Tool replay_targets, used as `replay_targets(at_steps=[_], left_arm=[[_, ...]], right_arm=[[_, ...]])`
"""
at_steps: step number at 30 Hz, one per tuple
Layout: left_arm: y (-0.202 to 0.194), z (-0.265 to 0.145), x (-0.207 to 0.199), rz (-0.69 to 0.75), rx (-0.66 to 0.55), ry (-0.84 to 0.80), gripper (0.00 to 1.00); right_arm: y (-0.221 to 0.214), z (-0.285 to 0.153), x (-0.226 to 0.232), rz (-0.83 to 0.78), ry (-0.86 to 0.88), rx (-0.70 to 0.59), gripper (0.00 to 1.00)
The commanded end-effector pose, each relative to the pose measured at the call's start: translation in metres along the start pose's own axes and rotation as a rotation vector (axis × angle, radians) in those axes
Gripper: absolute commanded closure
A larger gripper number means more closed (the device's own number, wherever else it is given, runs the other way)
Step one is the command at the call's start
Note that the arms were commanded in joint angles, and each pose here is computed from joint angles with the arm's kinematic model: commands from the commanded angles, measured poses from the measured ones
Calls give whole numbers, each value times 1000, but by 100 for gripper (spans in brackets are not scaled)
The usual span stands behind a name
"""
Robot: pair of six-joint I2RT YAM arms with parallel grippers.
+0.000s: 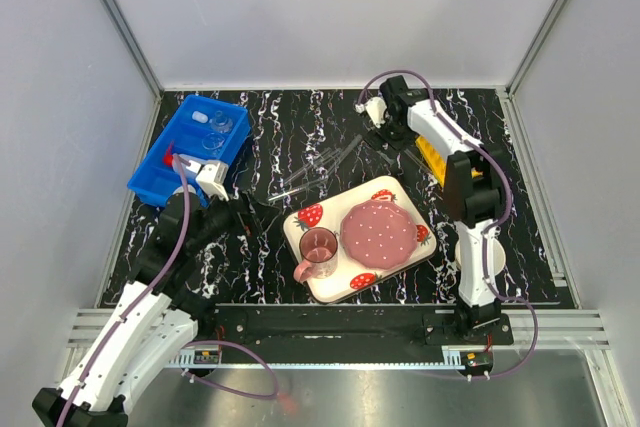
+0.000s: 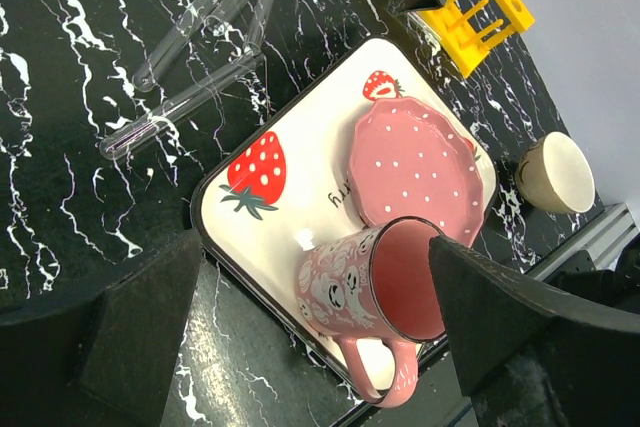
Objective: Organize the chemistry lab equipment
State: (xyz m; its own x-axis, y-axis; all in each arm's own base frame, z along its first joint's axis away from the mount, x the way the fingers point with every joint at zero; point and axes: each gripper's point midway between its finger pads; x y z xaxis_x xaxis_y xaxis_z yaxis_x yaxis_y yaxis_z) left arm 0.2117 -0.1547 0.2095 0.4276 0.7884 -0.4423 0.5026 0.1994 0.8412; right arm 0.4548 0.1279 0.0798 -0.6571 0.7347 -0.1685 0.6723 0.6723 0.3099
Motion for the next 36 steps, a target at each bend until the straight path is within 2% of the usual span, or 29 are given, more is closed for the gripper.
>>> replay_targets(at_steps=[1,5,13,19,20,23,32,36], left_arm=[[9,-2,4,19,-33,27,1],[7,-3,6,24,-26,38,1],[6,-3,9,33,-19,53,1],[6,0,10,30,-13,53,1],[5,1,10,29,-9,52,1],[6,2,9,27,-11,48,1],[9,2,6,16,-19,35,1],[12,1,1,-1,-30,15,1]], right_arm=[[8,7,-27,-22,-106,32,9],[7,28,-35,11,-79,61,19],[-4,43,-51,57,-57,91,36],[-17,52,-61,95,-38,112,41],[-19,53,-61,101,-30,116,44],[-22,56,-54,106,7,121,51],[-28,66,-37,119,89,137,61],[-27,65,-26,149,138,124,72]])
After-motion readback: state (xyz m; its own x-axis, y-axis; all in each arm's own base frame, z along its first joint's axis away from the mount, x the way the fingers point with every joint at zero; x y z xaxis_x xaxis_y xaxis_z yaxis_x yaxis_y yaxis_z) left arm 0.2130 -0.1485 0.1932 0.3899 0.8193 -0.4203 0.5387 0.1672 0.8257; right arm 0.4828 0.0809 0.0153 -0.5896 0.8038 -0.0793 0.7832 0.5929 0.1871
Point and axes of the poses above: each gripper's point midway between its finger pads, its own z axis out along the fingers, its own x axis along the line the jaws close on, y = z × x, and after that the axes turned 4 degrees about z, right-handed
